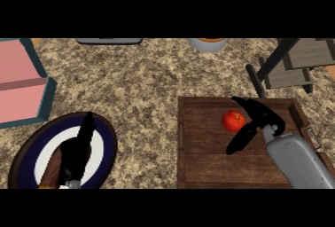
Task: Pick the tomato from the tray and place it in the tiered basket
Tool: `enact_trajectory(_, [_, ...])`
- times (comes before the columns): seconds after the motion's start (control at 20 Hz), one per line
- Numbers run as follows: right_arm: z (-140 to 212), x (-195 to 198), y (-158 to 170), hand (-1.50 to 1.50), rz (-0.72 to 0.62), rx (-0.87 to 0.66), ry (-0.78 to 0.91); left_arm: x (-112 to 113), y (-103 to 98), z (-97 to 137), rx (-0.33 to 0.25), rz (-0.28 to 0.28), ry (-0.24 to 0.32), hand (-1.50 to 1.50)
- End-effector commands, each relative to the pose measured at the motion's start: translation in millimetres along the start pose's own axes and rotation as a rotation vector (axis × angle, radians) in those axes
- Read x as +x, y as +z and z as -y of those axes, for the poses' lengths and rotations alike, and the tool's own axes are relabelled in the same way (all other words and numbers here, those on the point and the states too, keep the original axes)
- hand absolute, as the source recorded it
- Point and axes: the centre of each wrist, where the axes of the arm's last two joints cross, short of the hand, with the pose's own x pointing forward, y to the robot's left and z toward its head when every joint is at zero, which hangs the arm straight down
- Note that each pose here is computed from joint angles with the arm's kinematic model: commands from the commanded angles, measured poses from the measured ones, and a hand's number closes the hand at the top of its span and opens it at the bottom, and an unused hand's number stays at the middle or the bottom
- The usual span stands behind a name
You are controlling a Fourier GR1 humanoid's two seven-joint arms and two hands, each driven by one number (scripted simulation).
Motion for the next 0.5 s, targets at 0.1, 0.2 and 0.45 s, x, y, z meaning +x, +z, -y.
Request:
enact_trajectory(0.1, [-11,-3,-19,-1.5,-0.05,0.037,-0.002,-28,14,-10,0.011,-0.042,-0.008,0.0])
enact_trajectory(0.2, [-5,-7,-18,1.5,-0.045,0.005,-0.009,-20,13,-6,0.0,-0.042,0.008,0.0])
enact_trajectory(0.45, [-18,-8,-21,1.5,0.026,0.017,0.008,-12,2,-1,0.011,-0.042,0.014,0.0])
